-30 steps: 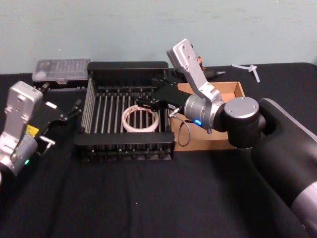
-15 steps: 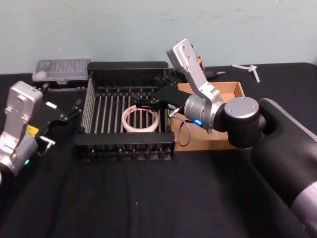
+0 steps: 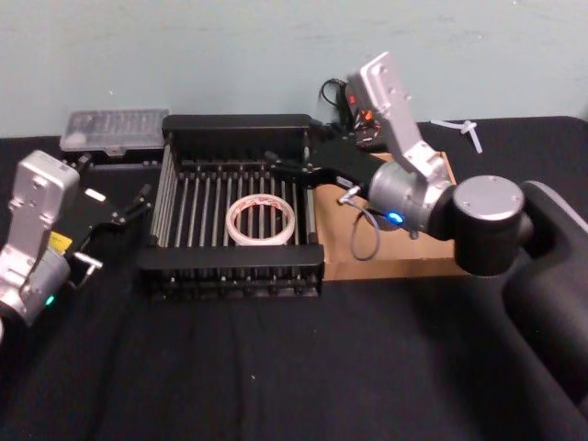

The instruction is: Pick up the white tape and place it into the black box , Pick up the silver tape and place it into the brown box.

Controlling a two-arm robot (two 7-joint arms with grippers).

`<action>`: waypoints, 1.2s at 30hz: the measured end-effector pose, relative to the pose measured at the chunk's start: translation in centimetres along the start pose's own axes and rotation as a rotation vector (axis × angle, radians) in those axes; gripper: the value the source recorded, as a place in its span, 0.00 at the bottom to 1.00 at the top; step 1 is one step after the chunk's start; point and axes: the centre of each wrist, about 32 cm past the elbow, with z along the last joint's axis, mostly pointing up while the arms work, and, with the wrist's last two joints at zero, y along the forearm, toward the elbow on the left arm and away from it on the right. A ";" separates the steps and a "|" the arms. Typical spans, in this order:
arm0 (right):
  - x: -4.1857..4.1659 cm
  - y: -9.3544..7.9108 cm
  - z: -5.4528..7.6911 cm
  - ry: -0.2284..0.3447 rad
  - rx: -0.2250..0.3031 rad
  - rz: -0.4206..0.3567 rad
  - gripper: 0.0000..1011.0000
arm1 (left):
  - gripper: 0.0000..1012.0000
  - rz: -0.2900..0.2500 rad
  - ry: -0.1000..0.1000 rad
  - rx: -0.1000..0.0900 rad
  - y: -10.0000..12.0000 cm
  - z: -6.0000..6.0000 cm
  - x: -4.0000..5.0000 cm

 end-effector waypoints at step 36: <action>2.34 -11.5 -5.5 0.032 -0.029 -0.343 0.99 | 0.99 0.000 0.000 0.000 0.0 0.0 0.00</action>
